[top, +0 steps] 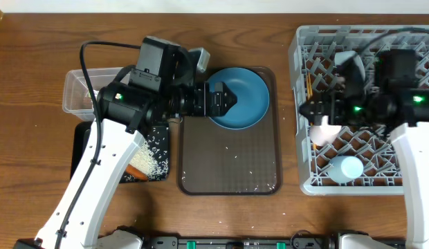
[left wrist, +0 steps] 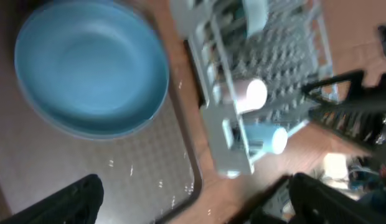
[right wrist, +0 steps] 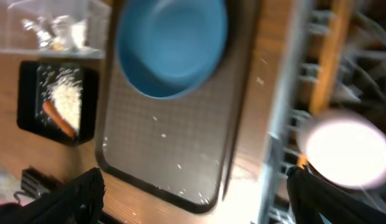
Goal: Sort waste into correct bins and load items into the dishwasher rack
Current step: 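Move the right gripper out of the rack to the blue plate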
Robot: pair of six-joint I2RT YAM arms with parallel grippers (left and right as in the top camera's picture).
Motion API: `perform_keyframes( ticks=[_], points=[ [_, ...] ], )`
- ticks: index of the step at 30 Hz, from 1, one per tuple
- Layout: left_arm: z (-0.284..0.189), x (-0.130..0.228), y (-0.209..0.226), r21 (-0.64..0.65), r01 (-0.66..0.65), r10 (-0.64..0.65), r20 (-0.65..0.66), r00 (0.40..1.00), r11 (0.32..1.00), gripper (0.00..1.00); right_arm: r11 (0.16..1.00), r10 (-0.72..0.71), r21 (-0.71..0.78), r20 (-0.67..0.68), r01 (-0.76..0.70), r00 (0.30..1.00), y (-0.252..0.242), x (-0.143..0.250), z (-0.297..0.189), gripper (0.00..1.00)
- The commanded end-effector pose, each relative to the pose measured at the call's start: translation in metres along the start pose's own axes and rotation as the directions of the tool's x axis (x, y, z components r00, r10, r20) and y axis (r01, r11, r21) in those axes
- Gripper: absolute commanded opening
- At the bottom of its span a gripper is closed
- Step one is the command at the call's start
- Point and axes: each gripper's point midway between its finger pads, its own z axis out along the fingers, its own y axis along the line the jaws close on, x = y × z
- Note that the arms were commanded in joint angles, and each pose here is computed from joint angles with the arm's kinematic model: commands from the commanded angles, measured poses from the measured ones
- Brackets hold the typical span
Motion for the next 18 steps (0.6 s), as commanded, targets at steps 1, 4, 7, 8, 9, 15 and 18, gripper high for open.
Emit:
perform_keyframes(
  ticks=[1, 4, 7, 8, 9, 15, 18],
  points=[
    [-0.003, -0.027, -0.004, -0.004, -0.04, 0.04, 0.11, 0.993, 0.999, 0.97, 0.995, -0.093, -0.045, -0.01, 0.092, 0.996, 0.032, 0.001, 0.009, 0.87],
    [-0.012, -0.046, 0.018, -0.12, -0.026, 0.05, 0.2, 0.979, 0.992, 0.97, 0.995, -0.094, 0.035, -0.026, 0.095, 0.995, 0.04, 0.004, 0.021, 0.86],
    [-0.034, -0.062, 0.061, -0.276, 0.059, 0.023, 0.285, 0.958, 0.959, 0.97, 0.984, -0.151, 0.094, -0.035, 0.153, 0.988, 0.054, 0.007, 0.033, 0.86],
    [-0.042, -0.065, 0.075, -0.317, 0.091, 0.011, 0.306, 0.952, 0.944, 0.97, 0.98, -0.166, 0.102, -0.037, 0.169, 0.985, 0.058, 0.008, 0.037, 0.86],
    [-0.05, -0.068, 0.09, -0.357, 0.126, -0.003, 0.326, 0.945, 0.925, 0.97, 0.975, -0.19, 0.108, -0.041, 0.194, 0.981, 0.064, 0.009, 0.042, 0.86],
    [-0.086, -0.067, 0.147, -0.451, 0.274, -0.091, 0.385, 0.918, 0.85, 0.97, 0.944, -0.298, 0.131, -0.055, 0.303, 0.953, 0.094, 0.009, 0.086, 0.86],
    [-0.094, -0.068, 0.157, -0.458, 0.303, -0.107, 0.405, 0.908, 0.836, 0.97, 0.93, -0.345, 0.113, -0.065, 0.35, 0.936, 0.109, 0.009, 0.118, 0.86]
  ],
)
